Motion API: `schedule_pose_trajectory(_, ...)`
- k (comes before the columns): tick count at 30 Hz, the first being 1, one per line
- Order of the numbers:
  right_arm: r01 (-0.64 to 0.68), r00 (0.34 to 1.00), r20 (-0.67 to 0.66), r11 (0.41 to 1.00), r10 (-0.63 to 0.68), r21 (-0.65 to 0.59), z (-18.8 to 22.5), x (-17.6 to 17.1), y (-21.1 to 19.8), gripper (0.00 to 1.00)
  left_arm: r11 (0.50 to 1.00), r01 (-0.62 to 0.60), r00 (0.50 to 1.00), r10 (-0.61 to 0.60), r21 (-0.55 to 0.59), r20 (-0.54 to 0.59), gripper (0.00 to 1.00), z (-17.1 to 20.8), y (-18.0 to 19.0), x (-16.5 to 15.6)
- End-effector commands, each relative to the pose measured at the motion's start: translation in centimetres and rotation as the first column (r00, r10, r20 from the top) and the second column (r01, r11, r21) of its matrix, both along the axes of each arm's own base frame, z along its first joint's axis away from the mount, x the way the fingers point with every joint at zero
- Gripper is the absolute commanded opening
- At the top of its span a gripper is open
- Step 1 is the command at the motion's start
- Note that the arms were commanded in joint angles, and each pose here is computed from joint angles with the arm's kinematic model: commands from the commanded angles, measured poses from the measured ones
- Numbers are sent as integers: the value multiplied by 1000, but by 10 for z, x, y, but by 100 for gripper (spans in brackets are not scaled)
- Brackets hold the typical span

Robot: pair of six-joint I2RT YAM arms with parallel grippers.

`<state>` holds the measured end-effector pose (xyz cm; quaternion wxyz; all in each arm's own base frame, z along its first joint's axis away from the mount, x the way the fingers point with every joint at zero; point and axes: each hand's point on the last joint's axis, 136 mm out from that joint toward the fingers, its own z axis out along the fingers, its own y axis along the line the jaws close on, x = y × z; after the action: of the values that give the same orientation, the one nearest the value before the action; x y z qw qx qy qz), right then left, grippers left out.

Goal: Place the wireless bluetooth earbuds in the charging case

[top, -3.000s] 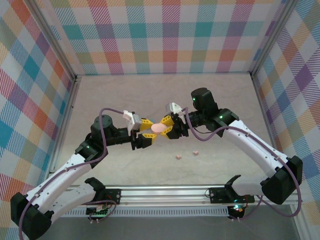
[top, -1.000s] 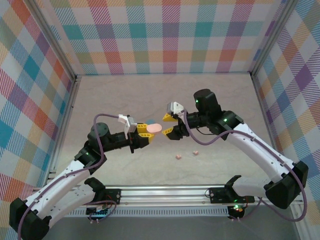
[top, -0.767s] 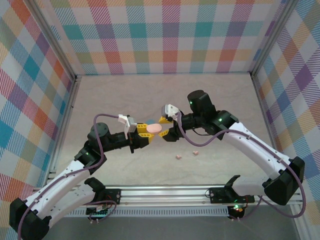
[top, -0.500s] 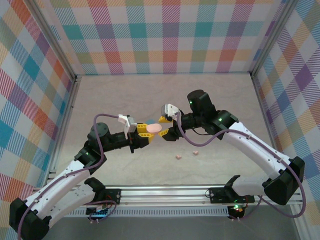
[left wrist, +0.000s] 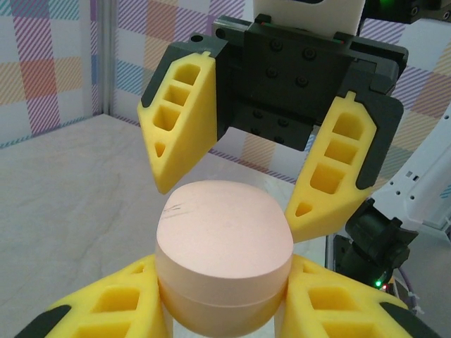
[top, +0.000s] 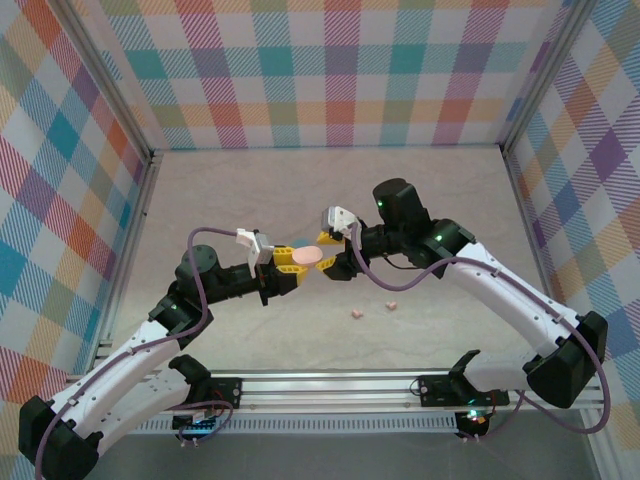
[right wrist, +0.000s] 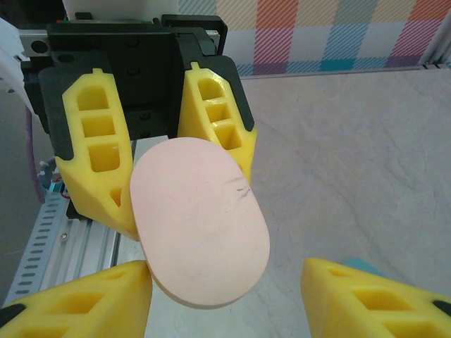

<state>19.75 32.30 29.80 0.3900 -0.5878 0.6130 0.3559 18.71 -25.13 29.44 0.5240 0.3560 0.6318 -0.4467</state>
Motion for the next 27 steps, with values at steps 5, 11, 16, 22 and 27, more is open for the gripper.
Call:
schedule_pose_trajectory(5,42,998,50,999,-43,18,17,12,3,57,999,49,998,-49,6,26,27,6,-3,-12)
schedule_pose_trajectory(11,52,997,50,999,-52,10,17,13,2,57,999,48,999,-48,12,21,27,3,-2,-14)
schedule_pose_trajectory(16,59,997,55,998,-60,12,21,14,1,58,999,45,999,-45,16,18,27,1,0,-15)
schedule_pose_trajectory(22,69,996,49,998,-69,10,21,16,2,58,999,51,998,-51,13,20,27,3,0,-17)
schedule_pose_trajectory(27,91,995,34,996,-92,14,24,22,4,58,998,66,998,-66,19,14,26,2,-3,-19)
